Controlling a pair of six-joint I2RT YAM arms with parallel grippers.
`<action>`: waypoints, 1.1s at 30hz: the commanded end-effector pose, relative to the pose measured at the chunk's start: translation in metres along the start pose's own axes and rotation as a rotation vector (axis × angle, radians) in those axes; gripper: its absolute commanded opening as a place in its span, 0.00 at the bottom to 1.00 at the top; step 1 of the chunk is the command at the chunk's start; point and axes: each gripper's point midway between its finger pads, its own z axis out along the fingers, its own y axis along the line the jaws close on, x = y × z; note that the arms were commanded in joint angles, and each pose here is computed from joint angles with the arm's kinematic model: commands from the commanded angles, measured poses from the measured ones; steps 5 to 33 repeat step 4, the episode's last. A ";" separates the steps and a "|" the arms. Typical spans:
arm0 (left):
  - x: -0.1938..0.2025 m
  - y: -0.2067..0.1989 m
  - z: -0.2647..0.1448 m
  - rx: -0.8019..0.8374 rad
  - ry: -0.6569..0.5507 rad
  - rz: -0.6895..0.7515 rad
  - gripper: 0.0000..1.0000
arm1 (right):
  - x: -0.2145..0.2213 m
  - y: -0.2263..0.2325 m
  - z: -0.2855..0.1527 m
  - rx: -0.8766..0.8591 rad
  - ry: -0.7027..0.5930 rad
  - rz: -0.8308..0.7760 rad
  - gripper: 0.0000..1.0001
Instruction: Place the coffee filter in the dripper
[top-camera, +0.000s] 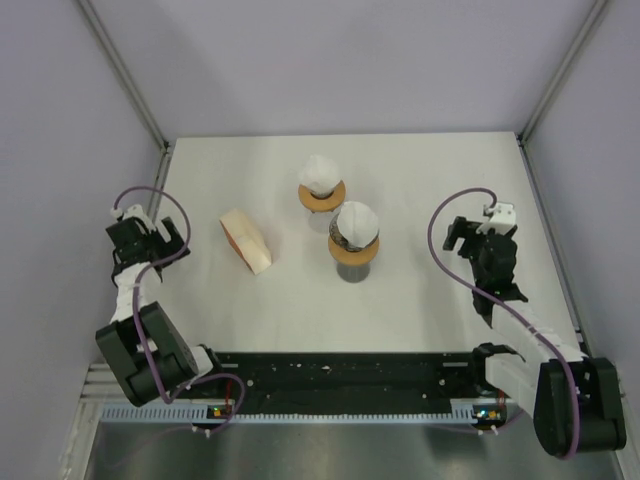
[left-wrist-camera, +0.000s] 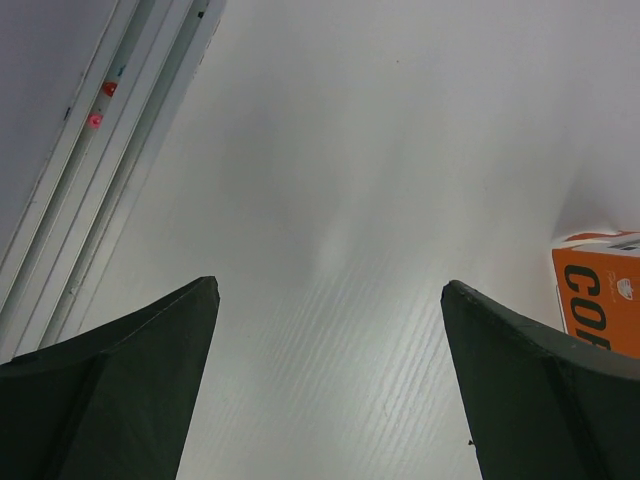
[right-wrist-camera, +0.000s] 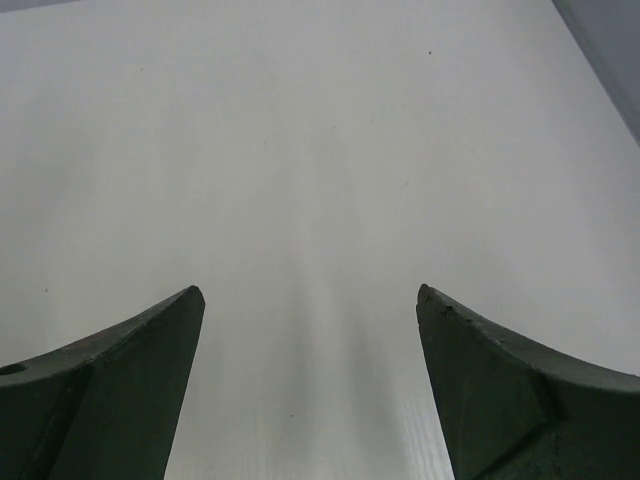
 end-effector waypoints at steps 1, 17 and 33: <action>-0.009 -0.009 0.004 0.058 -0.051 0.010 0.99 | -0.016 -0.002 0.001 0.012 -0.076 0.014 0.87; -0.006 -0.011 0.006 0.069 -0.038 0.010 0.99 | -0.016 -0.005 0.001 0.022 -0.085 0.006 0.87; -0.006 -0.011 0.006 0.069 -0.038 0.010 0.99 | -0.016 -0.005 0.001 0.022 -0.085 0.006 0.87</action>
